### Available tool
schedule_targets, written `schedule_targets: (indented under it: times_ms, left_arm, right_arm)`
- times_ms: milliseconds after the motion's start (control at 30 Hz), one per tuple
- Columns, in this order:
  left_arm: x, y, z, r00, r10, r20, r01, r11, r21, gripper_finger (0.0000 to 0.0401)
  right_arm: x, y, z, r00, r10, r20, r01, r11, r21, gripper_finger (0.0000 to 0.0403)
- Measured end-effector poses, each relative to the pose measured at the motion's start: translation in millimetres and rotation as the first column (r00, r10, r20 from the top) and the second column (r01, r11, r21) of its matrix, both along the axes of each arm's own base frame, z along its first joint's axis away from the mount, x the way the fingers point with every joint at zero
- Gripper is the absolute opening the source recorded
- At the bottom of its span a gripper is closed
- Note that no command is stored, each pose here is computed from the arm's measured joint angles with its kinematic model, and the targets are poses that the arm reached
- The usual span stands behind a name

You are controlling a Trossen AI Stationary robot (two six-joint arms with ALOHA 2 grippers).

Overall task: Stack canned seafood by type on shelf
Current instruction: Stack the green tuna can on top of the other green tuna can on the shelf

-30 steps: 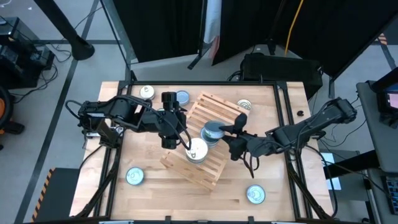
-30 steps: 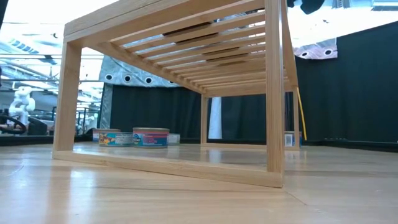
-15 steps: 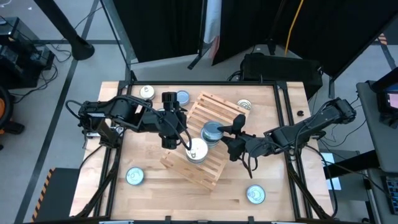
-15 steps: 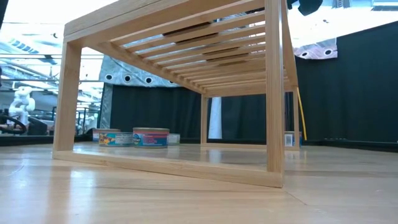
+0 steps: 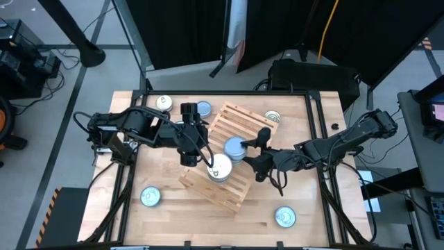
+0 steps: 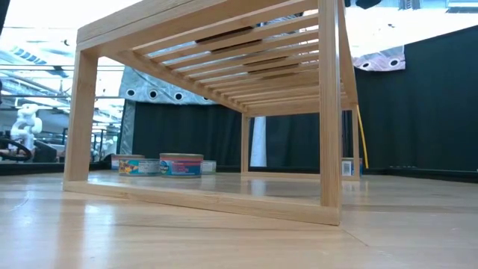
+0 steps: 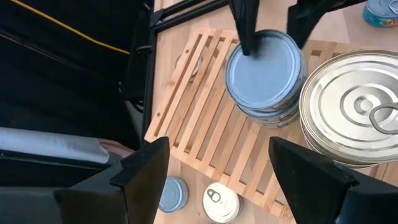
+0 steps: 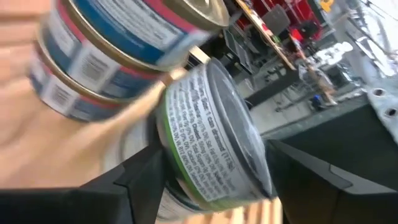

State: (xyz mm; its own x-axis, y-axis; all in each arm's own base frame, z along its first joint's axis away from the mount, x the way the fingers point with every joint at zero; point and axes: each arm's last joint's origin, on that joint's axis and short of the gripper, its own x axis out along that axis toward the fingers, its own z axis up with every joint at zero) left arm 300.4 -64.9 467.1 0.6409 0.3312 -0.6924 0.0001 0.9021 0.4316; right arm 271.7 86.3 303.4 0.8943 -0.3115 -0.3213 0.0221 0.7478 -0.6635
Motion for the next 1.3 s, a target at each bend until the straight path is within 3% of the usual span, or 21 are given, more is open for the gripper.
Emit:
schedule_targets:
  times_ms: [300,633,1000,1300]
  left_arm:
    - [6,-2,-15,0.998,0.003,-0.058,-0.003,1.000,0.007,0.0283]
    - [14,-6,-36,0.992,0.004,-0.124,-0.003,1.000,0.008,0.0283]
    - [9,-11,-38,0.989,0.027,-0.144,-0.028,1.000,-0.004,0.0283]
    - [-9,1,-32,0.982,0.113,-0.150,-0.112,0.994,0.018,0.0283]
  right_arm:
    - [-2,-1,2,1.000,-0.003,0.002,0.003,1.000,0.017,0.0259]
    - [-17,-15,18,0.998,0.043,0.054,-0.054,0.973,0.225,0.0259]
    - [-17,-26,21,0.997,0.053,0.051,-0.062,0.978,0.200,0.0258]
    - [-42,-23,42,0.988,0.083,0.131,-0.112,0.965,0.235,0.0258]
